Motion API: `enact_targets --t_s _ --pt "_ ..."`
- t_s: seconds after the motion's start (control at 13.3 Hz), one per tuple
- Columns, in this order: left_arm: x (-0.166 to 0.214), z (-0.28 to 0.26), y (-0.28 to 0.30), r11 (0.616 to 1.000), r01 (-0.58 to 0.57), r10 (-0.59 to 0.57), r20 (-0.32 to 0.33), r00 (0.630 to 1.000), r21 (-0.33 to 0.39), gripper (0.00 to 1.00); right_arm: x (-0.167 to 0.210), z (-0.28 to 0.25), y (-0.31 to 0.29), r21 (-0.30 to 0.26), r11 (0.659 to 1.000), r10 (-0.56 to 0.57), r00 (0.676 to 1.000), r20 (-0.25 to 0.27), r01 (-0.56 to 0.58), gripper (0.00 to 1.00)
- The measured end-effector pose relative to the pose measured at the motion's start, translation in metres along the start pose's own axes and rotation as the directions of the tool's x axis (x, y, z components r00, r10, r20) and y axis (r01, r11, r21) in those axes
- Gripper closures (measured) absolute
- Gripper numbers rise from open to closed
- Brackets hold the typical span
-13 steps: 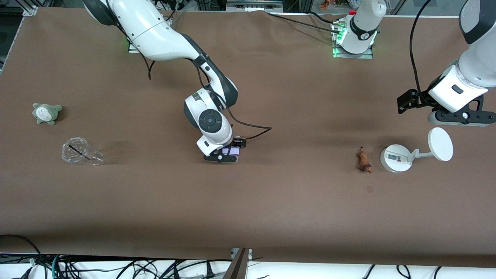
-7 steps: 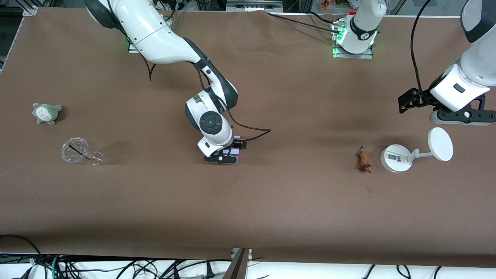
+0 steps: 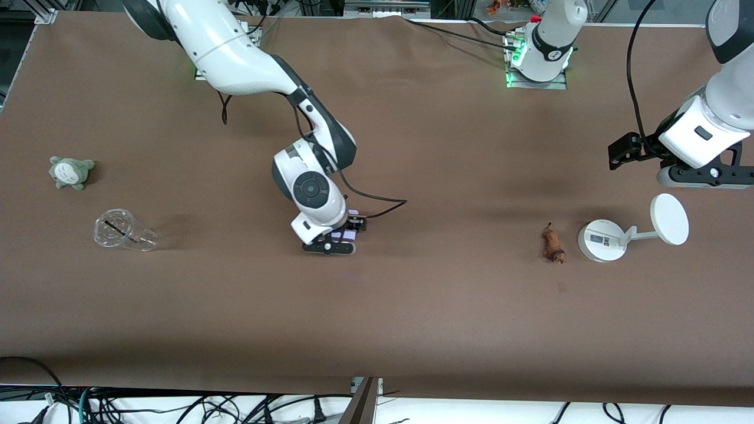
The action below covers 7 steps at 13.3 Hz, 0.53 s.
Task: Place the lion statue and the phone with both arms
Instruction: 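Grasp the silver phone with the right gripper and lift it, then carry the phone with the right gripper toward the glass cup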
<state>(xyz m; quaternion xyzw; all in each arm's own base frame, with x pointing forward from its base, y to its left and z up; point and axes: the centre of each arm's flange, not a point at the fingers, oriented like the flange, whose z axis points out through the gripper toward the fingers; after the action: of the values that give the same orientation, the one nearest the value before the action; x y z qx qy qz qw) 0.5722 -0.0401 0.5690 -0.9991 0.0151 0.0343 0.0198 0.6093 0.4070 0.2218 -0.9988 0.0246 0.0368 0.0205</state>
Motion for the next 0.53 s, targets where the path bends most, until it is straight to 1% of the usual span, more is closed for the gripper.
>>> enact_targets --t_s 0.15,0.3,0.53 --pt "-0.001 0.000 0.000 1.000 -0.001 0.001 0.005 1.000 0.000 0.00 0.011 -0.055 0.031 -0.028 0.999 -0.016 0.999 0.039 0.017 0.17" --pt "0.001 0.006 0.005 1.000 -0.008 0.008 0.020 1.000 0.000 0.00 0.016 -0.117 0.067 -0.045 0.999 -0.019 0.998 0.067 0.022 0.17" --pt "0.009 0.019 0.013 1.000 -0.021 0.021 0.042 0.999 -0.002 0.00 0.018 -0.196 0.129 -0.072 0.996 -0.046 0.995 0.092 0.052 0.17"
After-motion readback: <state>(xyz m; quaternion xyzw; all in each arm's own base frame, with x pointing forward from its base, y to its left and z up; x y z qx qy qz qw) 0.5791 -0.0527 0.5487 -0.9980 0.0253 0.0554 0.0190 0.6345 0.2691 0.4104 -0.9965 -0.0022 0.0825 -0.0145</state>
